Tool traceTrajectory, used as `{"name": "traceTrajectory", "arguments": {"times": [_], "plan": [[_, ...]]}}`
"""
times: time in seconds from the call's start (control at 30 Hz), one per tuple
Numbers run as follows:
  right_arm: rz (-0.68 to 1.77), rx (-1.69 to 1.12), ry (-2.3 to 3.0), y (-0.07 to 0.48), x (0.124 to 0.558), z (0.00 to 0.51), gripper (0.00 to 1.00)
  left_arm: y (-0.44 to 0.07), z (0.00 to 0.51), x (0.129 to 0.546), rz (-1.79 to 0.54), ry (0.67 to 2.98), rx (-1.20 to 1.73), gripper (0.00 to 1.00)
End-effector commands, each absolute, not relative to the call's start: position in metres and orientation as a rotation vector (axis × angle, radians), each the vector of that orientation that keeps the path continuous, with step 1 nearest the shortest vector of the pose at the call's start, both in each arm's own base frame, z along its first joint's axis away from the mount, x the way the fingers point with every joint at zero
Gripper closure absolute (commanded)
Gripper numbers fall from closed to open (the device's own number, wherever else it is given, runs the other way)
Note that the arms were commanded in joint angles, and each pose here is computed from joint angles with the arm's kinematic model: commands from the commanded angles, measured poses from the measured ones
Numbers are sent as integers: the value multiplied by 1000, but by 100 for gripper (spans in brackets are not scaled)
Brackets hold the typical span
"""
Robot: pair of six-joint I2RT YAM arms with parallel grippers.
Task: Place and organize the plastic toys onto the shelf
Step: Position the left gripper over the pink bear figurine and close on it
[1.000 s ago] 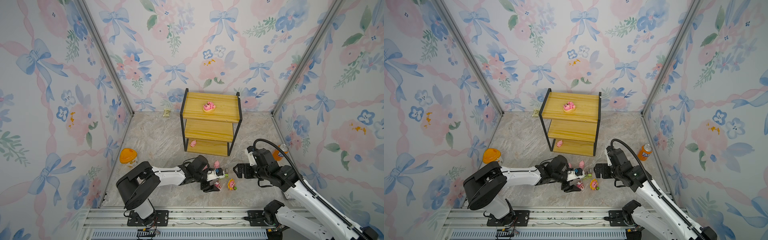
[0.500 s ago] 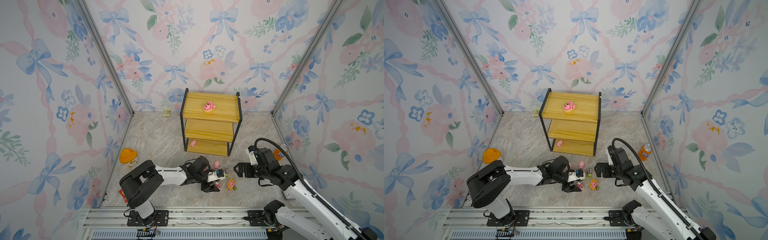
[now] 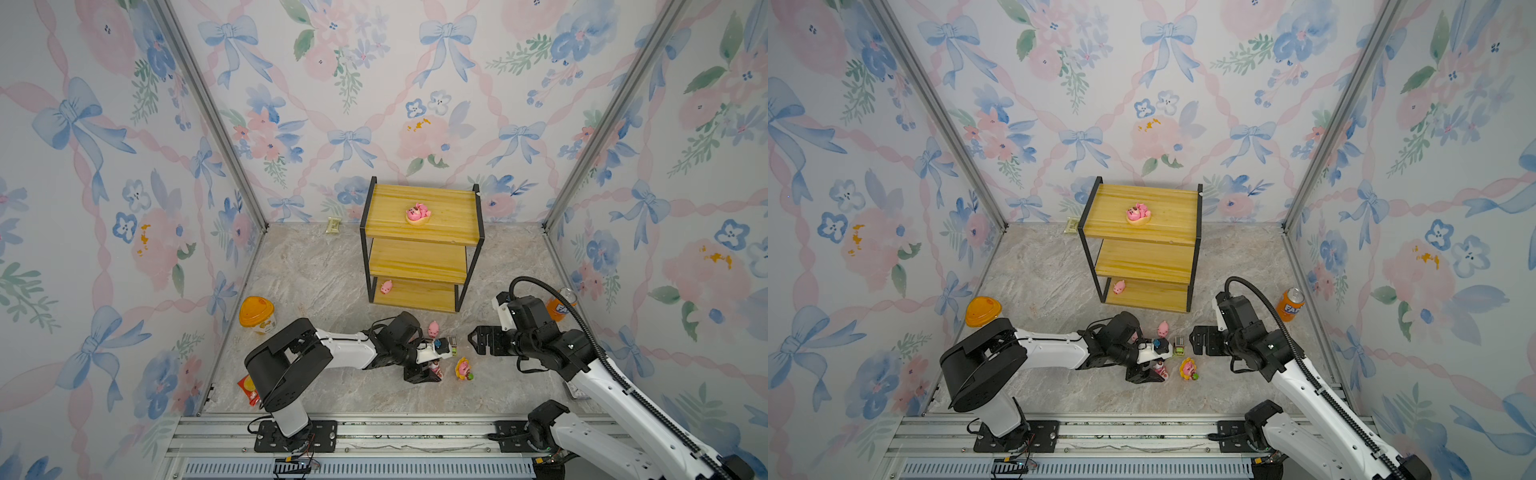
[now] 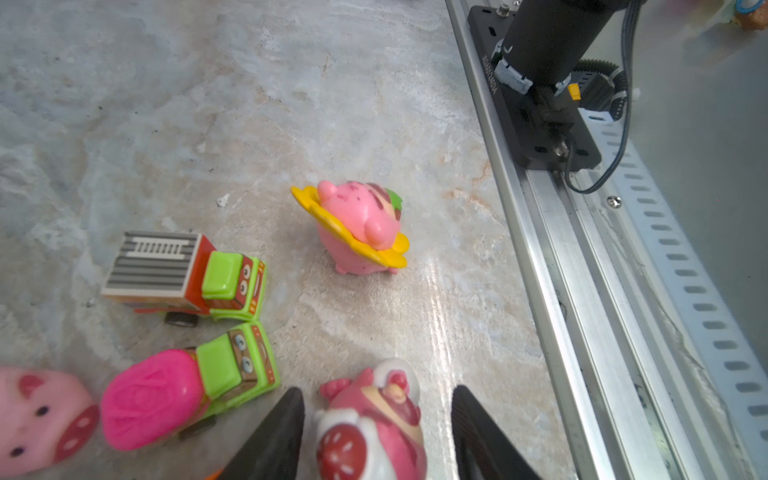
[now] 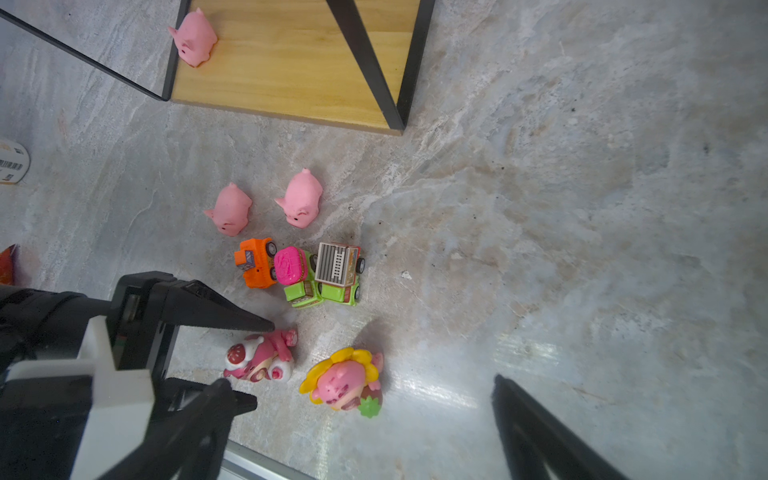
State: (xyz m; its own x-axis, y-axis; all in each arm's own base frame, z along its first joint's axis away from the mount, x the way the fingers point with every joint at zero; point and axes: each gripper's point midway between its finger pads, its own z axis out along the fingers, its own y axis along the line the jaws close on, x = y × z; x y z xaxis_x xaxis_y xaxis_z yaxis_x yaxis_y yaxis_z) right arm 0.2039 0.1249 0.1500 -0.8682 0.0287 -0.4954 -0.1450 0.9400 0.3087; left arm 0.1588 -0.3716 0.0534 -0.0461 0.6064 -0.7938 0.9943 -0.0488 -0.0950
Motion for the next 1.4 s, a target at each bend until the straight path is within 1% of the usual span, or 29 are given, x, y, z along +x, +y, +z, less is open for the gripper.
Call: {"name": "traceTrajectory", "arguments": {"times": [0.0, 0.1, 0.23, 0.7, 0.77, 1.17, 1.37], "plan": [[454, -80, 2612, 121, 199, 143, 1, -383, 58, 163, -944, 1662, 1708, 44], [451, -75, 2610, 120, 198, 143, 1, -384, 55, 163, -950, 1672, 1711, 47], [450, -74, 2604, 119, 198, 145, 1, -382, 52, 162, -948, 1676, 1716, 48], [446, -68, 2611, 119, 198, 144, 1, -373, 43, 160, -920, 1707, 1721, 47], [446, -67, 2611, 118, 197, 145, 1, -364, 33, 154, -915, 1737, 1731, 48], [446, -66, 2612, 119, 199, 144, 1, -367, 38, 158, -906, 1731, 1720, 49], [442, -67, 2615, 118, 197, 144, 1, -369, 39, 161, -899, 1734, 1712, 54]]}}
